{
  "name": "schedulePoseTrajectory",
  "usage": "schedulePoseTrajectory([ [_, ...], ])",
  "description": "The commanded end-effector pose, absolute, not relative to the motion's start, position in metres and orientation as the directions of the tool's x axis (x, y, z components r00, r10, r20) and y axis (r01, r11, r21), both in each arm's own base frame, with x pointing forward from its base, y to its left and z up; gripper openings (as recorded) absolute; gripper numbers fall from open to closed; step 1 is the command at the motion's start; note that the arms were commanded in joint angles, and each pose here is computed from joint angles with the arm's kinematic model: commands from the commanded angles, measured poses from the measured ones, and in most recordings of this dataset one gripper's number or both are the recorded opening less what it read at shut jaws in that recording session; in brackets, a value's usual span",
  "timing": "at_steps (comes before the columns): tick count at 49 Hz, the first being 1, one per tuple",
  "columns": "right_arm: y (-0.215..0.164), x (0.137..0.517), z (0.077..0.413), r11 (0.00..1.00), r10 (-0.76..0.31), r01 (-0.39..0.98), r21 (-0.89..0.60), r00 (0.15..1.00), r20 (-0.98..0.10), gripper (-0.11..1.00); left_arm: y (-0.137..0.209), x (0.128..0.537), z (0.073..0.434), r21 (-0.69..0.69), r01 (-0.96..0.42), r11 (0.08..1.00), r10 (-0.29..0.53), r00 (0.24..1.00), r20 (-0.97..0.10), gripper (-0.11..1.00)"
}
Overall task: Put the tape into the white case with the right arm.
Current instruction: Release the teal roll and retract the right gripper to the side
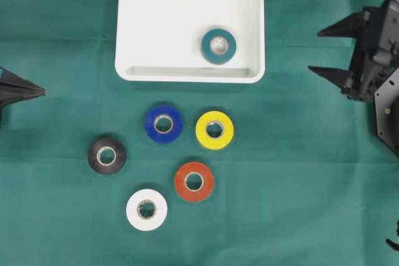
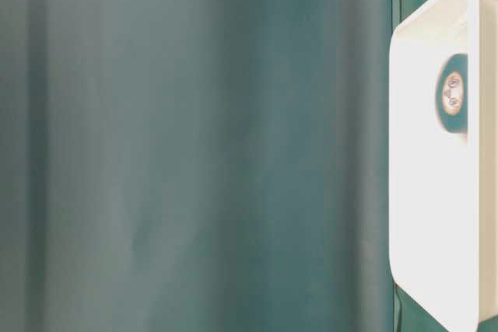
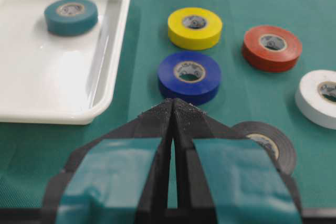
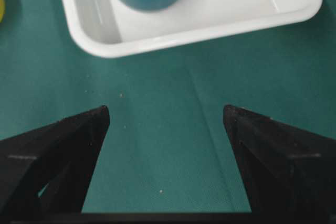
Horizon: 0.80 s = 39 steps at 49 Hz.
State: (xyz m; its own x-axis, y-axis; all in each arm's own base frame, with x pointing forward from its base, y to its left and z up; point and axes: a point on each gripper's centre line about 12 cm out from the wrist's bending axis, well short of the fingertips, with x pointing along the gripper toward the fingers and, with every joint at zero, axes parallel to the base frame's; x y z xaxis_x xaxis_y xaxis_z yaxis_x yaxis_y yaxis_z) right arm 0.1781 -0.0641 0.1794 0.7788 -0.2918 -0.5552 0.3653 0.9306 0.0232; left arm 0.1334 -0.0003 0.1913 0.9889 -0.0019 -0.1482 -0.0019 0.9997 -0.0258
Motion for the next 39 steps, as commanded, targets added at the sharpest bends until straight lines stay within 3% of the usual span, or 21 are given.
schedulePoseTrajectory([
  [1, -0.061, 0.179, 0.183, 0.936, -0.283, 0.351, 0.026, 0.795, -0.536, 0.61, 0.000, 0.135, 0.195, -0.026, -0.003, 1.000, 0.000, 0.990, -0.142, 0.00],
  [11, -0.048, 0.179, 0.177, 0.957, -0.227, 0.289, 0.028, 0.804, -0.549, 0.61, 0.000, 0.134, 0.194, -0.029, -0.004, 1.000, 0.000, 0.990, -0.144, 0.00],
  [28, -0.002, 0.173, 0.171, 0.995, -0.019, 0.066, 0.070, 0.847, -0.531, 0.61, 0.000, 0.134, 0.194, -0.029, -0.004, 1.000, 0.000, 0.989, -0.145, 0.00],
  [39, 0.005, 0.167, 0.168, 0.997, 0.018, 0.022, 0.070, 0.854, -0.520, 0.61, 0.000, 0.134, 0.193, -0.027, -0.004, 1.000, 0.000, 0.989, -0.147, 0.00],
])
